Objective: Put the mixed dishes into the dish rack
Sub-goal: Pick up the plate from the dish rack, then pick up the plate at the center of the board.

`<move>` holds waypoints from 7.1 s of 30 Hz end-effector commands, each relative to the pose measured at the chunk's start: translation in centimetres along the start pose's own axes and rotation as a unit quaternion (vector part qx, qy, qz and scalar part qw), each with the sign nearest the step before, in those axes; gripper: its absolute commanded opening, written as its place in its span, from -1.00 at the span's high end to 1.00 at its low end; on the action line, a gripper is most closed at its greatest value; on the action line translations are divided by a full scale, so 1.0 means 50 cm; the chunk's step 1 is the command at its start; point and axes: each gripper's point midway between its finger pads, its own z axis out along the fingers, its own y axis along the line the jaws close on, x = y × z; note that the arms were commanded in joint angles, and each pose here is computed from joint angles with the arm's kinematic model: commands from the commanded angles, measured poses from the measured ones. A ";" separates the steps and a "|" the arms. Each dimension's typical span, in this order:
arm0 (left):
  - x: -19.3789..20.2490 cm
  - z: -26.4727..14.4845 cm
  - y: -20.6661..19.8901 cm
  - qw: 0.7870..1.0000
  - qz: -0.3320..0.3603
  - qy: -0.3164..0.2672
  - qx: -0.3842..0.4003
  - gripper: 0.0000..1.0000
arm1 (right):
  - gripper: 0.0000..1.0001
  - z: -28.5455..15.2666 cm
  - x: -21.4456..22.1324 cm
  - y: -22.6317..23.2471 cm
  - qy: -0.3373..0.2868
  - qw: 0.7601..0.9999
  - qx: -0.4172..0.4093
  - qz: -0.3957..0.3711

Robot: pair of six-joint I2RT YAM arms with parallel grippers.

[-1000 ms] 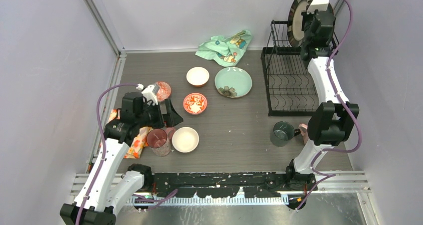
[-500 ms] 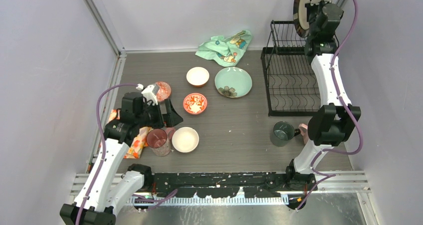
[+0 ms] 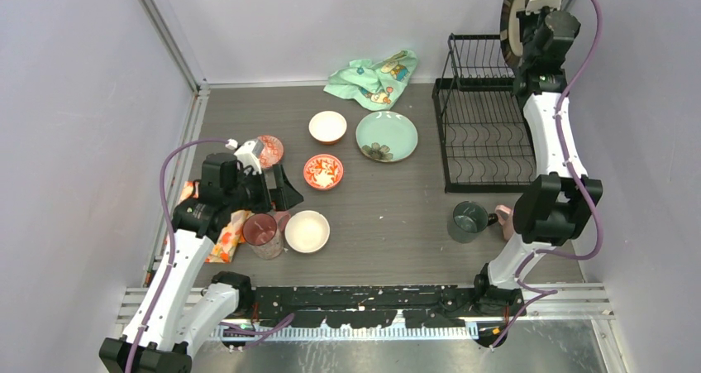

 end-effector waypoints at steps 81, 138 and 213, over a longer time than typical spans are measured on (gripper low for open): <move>-0.011 -0.004 0.009 1.000 0.006 -0.025 -0.014 -0.98 | 0.15 -0.534 0.180 0.548 0.344 0.761 -0.092 0.543; -0.008 -0.007 -0.010 1.000 0.011 -0.021 0.012 -0.96 | 0.10 -0.542 0.460 0.784 0.389 0.674 0.092 0.622; -0.136 0.035 -0.055 0.998 -0.065 -0.019 0.013 -0.75 | 0.99 -0.642 0.151 0.592 0.272 0.593 -0.115 0.749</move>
